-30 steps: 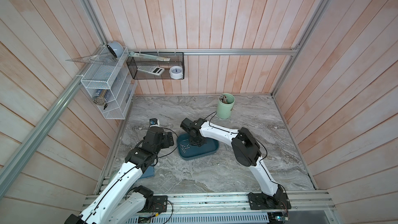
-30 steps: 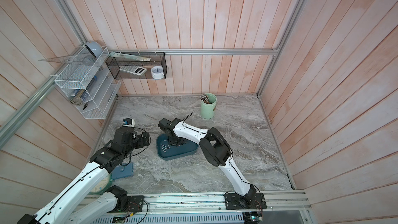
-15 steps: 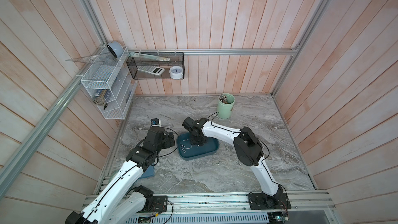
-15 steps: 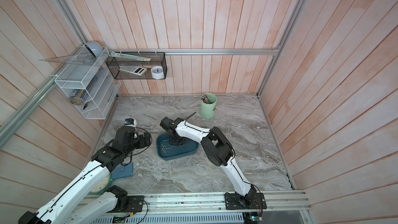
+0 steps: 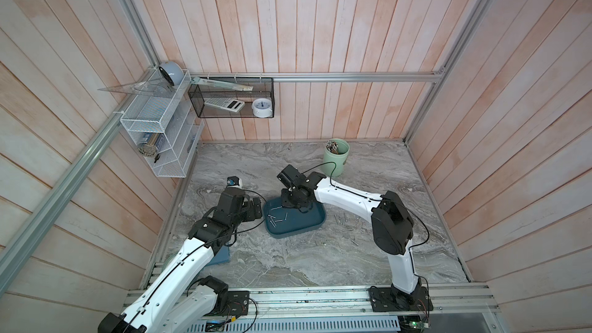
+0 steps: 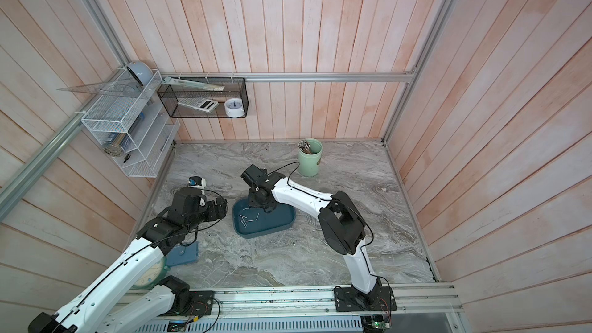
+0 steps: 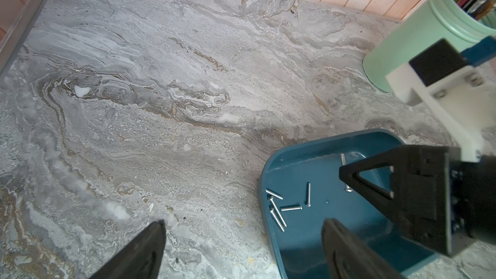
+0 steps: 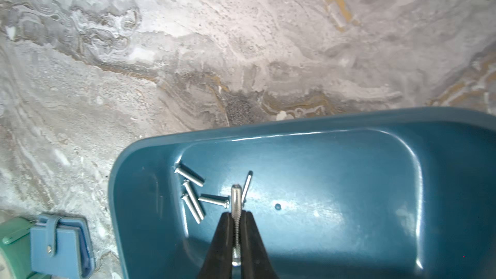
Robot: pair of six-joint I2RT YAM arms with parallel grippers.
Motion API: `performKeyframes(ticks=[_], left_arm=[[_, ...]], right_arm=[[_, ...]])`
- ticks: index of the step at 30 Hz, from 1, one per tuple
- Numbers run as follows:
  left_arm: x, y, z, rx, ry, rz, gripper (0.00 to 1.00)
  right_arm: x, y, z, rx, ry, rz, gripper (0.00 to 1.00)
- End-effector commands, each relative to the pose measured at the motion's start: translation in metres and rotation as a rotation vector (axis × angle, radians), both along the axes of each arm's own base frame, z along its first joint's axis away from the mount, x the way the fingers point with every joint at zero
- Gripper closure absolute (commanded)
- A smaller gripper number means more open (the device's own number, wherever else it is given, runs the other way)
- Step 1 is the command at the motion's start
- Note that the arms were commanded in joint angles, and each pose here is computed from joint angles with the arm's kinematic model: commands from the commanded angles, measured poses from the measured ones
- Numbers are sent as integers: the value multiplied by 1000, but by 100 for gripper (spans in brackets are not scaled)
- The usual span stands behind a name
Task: Take out the screws from the storage box
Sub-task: Pick up the screw from the storage box, then place the screw at the center of the board.
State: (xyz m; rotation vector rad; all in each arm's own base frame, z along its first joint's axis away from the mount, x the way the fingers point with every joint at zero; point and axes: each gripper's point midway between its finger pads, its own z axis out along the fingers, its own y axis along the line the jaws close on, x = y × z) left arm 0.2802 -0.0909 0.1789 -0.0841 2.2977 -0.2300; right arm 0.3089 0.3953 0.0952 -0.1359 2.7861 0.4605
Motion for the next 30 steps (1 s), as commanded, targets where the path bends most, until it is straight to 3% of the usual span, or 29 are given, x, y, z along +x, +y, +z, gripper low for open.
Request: performKeyframes(ticks=[1,7,11,17,22,30], left_arm=[[1,-4,-2,-1,-2,-23,4],[1,-4,-1,-1,-3,-21,4],[1,-3,-2,3,2,-21,4],[2,-3,-2,5,-2,-19,4],[1,-3,-4,8,9,-19,4],[2,-3,-4,5,7,-19,4]], right_arm=[[2,-11,7,-37,-33,24,97],[4,-67,40,-244,-159,73,98],[6,-119,59,-332,-238,-9,98],[7,-177,63,-307,-318,-129,96],[1,-199,33,-226,-187,-173,96],[-15,-218,-21,-332,24,-116,99]])
